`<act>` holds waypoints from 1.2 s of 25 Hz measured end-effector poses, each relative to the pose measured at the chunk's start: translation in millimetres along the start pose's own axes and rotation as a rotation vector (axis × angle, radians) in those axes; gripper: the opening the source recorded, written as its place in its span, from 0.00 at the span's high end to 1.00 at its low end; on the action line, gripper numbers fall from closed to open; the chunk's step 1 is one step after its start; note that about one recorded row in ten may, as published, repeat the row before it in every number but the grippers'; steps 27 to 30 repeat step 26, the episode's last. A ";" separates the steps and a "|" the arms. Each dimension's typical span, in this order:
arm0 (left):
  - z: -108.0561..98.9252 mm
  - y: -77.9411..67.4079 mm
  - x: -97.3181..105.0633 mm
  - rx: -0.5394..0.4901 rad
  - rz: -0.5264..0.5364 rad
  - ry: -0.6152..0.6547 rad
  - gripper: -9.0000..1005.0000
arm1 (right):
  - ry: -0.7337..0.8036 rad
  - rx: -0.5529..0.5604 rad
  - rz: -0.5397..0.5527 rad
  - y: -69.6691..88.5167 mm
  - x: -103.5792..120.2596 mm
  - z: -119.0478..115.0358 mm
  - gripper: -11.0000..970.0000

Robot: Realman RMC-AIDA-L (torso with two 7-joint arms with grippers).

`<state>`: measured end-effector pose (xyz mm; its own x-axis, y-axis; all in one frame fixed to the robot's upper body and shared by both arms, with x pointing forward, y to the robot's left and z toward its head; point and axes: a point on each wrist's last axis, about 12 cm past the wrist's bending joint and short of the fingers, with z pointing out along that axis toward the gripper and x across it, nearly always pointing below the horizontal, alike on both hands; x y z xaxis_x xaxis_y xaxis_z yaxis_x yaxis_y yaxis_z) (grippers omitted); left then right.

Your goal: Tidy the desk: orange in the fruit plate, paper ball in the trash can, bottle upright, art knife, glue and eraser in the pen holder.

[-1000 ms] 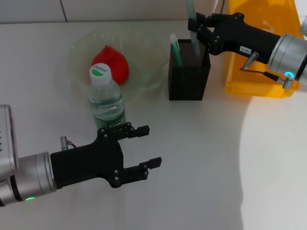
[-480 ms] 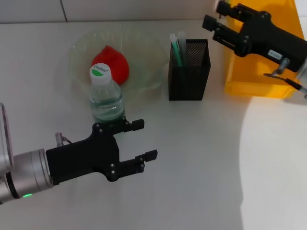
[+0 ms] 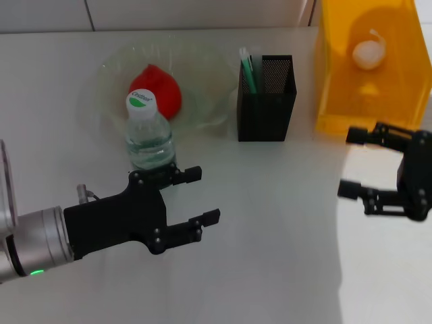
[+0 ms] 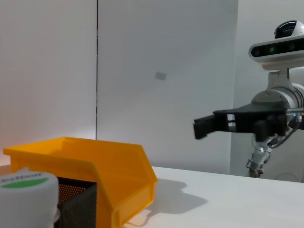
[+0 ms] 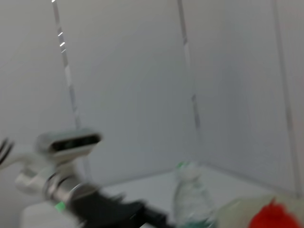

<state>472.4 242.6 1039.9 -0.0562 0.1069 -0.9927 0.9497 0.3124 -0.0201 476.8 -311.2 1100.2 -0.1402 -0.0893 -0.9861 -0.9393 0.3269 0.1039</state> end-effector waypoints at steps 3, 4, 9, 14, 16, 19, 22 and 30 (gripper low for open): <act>5.5 1.3 -0.1 0.041 -0.020 0.033 0.30 | 0.088 -0.071 0.033 9.4 10.7 -3.7 0.17; 8.2 1.2 -0.2 0.053 -0.026 0.041 0.30 | 0.088 -0.071 0.033 9.4 10.7 -3.7 0.15; 15.6 3.0 -2.9 0.077 -0.031 0.046 0.30 | 0.140 -0.052 0.049 9.5 18.9 -4.6 0.13; 16.3 2.2 -3.5 0.082 -0.043 0.042 0.30 | 0.159 -0.027 0.050 6.6 21.8 -1.8 0.13; 16.5 2.0 -3.4 0.082 -0.049 0.041 0.30 | 0.166 -0.025 0.050 6.0 22.6 -0.6 0.13; 16.3 1.3 -3.1 0.082 -0.051 0.040 0.30 | 0.180 -0.008 0.051 3.2 25.1 3.4 0.13; 15.8 0.4 -2.5 0.080 -0.056 0.038 0.30 | 0.194 0.003 0.047 0.2 26.5 8.2 0.13; 15.9 0.0 -2.7 0.077 -0.063 0.033 0.30 | 0.206 -0.006 0.040 -1.0 26.4 11.9 0.13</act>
